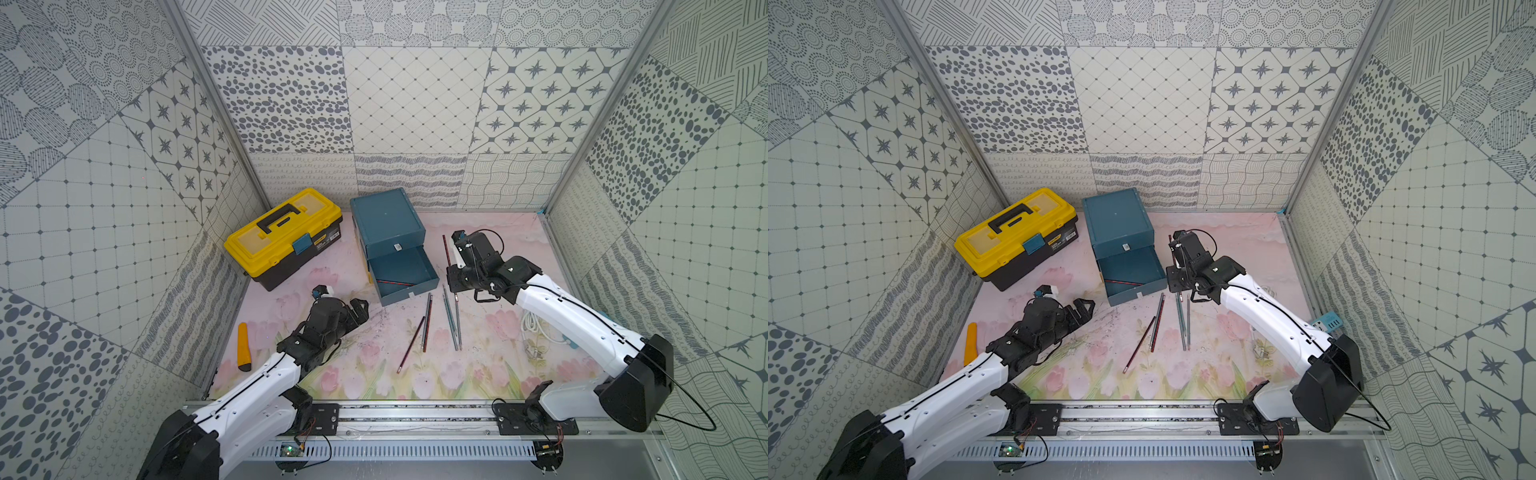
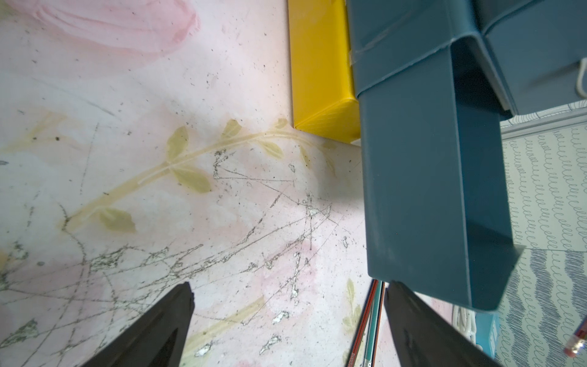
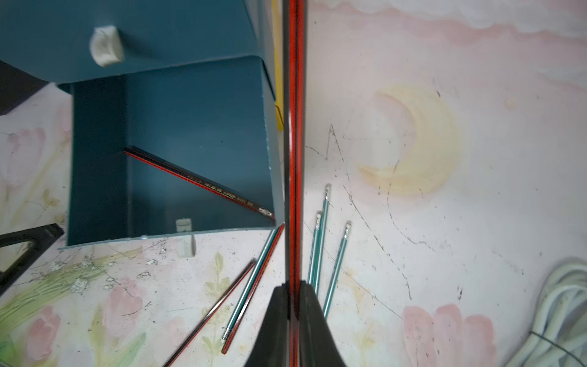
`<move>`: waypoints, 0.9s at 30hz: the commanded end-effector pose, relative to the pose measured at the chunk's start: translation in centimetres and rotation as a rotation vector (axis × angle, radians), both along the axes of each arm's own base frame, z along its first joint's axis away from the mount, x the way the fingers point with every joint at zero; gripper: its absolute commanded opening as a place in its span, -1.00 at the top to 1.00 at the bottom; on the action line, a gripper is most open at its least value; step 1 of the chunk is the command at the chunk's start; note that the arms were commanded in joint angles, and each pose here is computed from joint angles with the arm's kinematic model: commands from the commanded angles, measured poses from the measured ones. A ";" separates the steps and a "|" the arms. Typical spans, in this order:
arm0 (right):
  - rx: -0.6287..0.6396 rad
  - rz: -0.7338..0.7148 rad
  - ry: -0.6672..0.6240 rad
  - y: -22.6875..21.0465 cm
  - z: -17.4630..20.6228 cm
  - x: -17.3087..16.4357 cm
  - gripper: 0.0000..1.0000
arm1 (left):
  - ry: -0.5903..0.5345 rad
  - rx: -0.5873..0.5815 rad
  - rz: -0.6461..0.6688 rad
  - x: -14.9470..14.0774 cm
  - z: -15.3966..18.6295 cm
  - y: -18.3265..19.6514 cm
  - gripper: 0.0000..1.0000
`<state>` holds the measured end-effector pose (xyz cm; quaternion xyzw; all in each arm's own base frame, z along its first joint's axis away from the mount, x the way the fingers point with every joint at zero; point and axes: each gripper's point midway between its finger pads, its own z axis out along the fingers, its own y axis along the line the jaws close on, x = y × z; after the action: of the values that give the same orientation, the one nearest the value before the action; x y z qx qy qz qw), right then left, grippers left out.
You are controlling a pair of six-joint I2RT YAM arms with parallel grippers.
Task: Please place the pencils in the drawer according to their color
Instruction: Place the pencil in the drawer.
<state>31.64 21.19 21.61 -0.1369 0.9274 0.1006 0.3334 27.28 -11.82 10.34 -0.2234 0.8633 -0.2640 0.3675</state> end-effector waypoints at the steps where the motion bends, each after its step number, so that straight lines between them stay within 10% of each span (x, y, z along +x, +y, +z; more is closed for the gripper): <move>1: 0.042 0.156 -0.155 2.8 3.6 1.9 1.00 | -0.050 -0.019 0.000 0.9 1.3 -0.3 -0.99; 27: -0.201 0.821 -0.436 11.8 3.3 3.4 1.00 | -0.064 -0.025 0.006 1.1 2.0 -0.3 -0.99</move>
<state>34.24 32.02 24.00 -0.5142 0.7416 0.1175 0.4146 27.48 -11.92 10.75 -0.2230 0.8612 -0.2667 0.3707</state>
